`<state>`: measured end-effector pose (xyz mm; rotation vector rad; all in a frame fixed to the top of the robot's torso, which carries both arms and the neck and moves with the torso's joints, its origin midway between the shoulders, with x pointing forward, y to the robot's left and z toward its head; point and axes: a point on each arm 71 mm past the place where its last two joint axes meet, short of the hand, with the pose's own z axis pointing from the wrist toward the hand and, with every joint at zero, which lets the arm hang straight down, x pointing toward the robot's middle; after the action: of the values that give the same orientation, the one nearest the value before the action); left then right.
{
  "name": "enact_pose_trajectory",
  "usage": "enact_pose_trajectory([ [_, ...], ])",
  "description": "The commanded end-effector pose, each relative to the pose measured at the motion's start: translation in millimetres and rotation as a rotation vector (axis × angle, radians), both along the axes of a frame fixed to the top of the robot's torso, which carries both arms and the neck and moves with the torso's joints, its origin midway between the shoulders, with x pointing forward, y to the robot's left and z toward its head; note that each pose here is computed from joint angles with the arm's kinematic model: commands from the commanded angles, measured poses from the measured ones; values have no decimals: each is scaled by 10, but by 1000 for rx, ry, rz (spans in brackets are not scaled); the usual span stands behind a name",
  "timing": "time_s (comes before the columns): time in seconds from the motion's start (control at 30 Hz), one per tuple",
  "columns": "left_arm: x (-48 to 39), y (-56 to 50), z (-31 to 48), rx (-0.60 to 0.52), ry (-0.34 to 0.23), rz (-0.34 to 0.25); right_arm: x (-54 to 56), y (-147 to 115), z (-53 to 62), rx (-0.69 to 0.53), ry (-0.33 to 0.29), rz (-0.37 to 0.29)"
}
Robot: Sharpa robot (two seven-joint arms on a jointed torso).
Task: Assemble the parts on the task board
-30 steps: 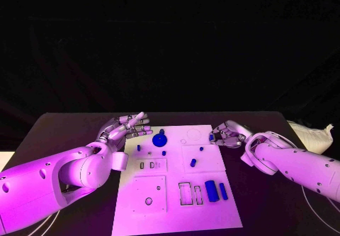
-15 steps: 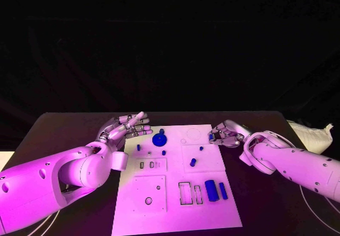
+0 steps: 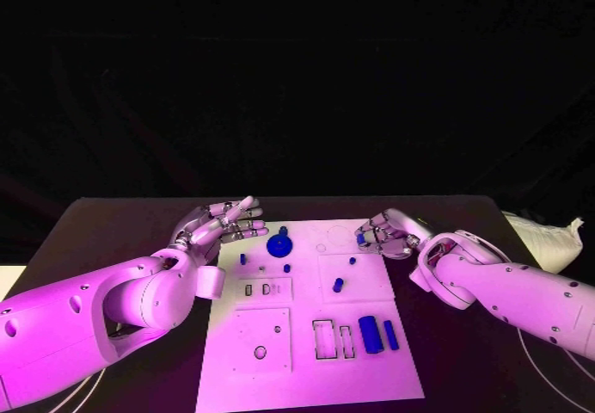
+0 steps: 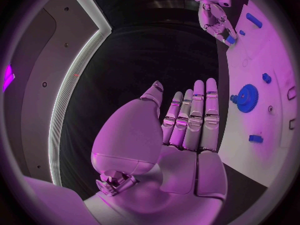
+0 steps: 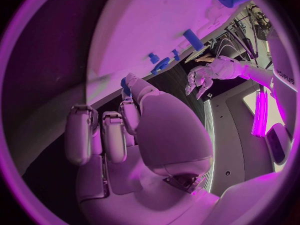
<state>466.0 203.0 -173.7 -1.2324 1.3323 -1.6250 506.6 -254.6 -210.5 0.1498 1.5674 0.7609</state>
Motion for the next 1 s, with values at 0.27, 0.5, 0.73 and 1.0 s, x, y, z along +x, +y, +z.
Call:
enact_pose_trajectory([
  [0.27, 26, -23, -21, -14, 0, -10, -157, 477, 198, -27, -22, 3],
  [0.5, 54, -11, -60, -14, 19, -6, -316, 957, 260, -36, 1, 62],
  [0.73, 63, -16, -79, -18, 29, -8, -476, 1385, 228, -76, 28, 132],
  [1.0, 72, -1, -81, -17, 25, -1, -611, 1752, 76, -134, 60, 186],
])
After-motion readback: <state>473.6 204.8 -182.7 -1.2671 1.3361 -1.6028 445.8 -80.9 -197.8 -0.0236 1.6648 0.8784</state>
